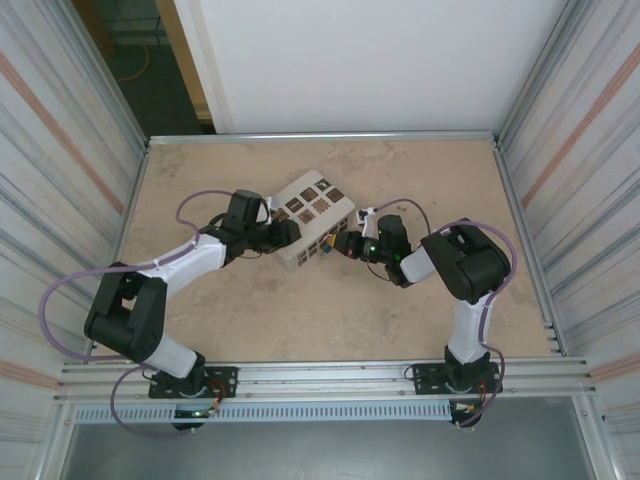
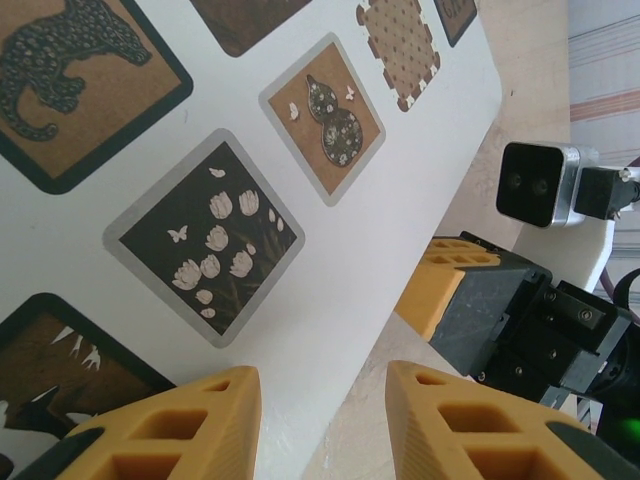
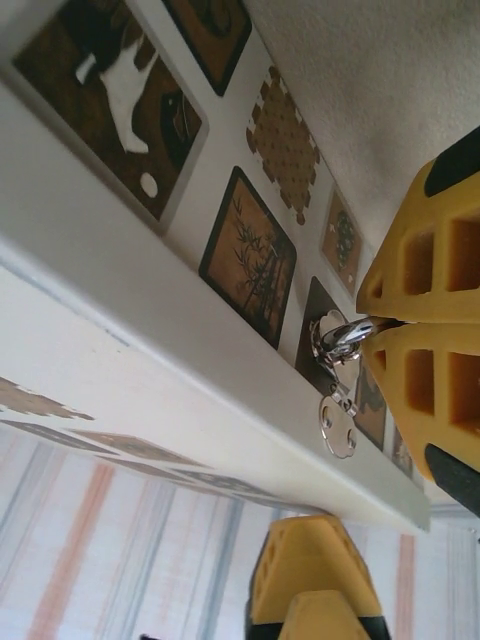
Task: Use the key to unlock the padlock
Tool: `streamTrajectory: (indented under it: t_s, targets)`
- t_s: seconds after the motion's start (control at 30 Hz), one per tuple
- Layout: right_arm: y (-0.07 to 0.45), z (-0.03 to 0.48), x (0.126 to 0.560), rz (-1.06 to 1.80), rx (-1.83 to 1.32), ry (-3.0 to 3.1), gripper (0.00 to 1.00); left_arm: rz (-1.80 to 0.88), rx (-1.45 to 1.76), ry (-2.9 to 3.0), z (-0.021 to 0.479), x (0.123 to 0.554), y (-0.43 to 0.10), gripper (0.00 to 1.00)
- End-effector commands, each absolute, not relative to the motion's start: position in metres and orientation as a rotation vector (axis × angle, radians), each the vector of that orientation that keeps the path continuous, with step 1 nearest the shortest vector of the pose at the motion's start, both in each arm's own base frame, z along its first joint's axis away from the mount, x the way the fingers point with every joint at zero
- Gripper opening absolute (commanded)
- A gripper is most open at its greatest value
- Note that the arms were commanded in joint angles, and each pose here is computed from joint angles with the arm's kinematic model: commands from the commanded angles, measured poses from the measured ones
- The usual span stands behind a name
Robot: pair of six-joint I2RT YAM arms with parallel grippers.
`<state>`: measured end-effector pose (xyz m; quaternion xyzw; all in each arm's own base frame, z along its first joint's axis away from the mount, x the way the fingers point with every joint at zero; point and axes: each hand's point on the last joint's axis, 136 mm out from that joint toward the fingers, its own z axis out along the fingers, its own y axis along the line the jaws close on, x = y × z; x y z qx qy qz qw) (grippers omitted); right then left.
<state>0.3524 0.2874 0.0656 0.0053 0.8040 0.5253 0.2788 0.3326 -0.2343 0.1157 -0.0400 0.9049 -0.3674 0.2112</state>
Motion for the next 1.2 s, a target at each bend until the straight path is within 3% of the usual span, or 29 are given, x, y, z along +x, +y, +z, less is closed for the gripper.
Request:
streamTrajectory:
  t_s: [0.0, 0.63, 1.17]
  targets:
    - [0.289, 0.09, 0.372, 1.421, 0.096, 2.047, 0.0, -0.891, -0.181, 2.745, 0.062, 0.294, -0.215, 0.39]
    - [0.243, 0.107, 0.369, 1.234, 0.168, 2.078, 0.0, -0.991, -0.163, 2.601, 0.11, 0.3, -0.221, 0.47]
    - [0.233, 0.182, 0.322, 1.089, -0.046, 2.132, 0.0, -0.888, -0.043, 2.287, 0.186, 0.282, -0.186, 0.6]
